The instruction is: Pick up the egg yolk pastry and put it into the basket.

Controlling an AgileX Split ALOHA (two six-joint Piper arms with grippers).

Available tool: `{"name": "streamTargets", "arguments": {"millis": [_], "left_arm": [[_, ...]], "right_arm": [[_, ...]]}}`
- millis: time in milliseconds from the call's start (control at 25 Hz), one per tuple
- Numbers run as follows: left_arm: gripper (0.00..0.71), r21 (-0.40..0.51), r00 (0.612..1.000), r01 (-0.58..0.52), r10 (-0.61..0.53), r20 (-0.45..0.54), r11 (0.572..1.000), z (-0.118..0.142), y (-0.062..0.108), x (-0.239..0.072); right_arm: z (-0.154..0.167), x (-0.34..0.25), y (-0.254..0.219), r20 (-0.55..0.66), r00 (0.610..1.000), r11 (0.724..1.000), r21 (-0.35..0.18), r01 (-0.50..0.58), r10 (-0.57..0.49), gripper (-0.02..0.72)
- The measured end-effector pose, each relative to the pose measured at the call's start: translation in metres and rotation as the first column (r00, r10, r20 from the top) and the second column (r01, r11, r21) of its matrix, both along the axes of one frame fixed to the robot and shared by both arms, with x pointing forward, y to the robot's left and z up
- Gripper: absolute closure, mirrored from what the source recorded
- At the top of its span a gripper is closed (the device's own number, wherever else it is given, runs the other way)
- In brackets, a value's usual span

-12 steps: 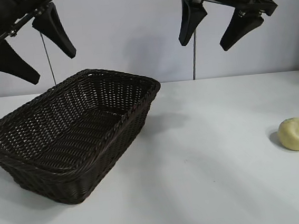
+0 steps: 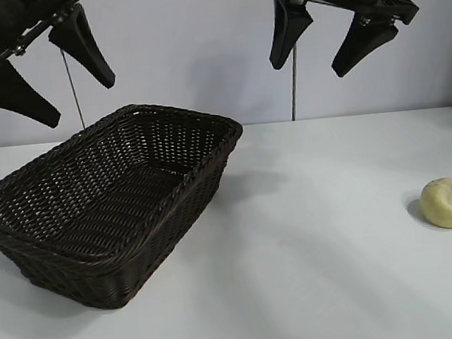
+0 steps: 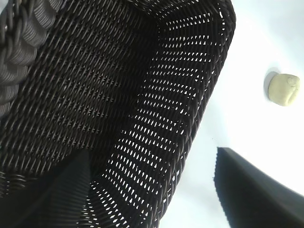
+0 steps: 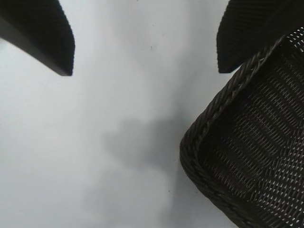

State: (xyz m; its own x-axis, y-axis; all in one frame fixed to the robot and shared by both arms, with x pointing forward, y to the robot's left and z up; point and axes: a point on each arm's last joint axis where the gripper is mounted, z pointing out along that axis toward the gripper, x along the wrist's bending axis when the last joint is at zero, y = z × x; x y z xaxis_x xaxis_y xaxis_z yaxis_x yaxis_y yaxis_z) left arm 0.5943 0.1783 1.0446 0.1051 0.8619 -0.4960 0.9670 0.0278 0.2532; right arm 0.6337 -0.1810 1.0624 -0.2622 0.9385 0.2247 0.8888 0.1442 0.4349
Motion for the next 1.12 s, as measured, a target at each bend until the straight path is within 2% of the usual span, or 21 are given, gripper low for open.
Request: {"name": "streamTargets", "arguments": {"millis": [840,1120], "left_arm": [[0.179,-0.002,1.0,-0.015,0.015,0.021,1.0,0.001,0.0,0.002],[0.179,-0.011,0.996,-0.08,0.08,-0.026,0.997,0.01,0.002,-0.005]], "right_arm": [[0.0,0.0,0.0,-0.001,1.0,1.0,-0.001,-0.001,0.001,0.113],[0.0,0.0,0.0,-0.001,1.0,1.0,-0.001,-0.001,0.001,0.113]]}}
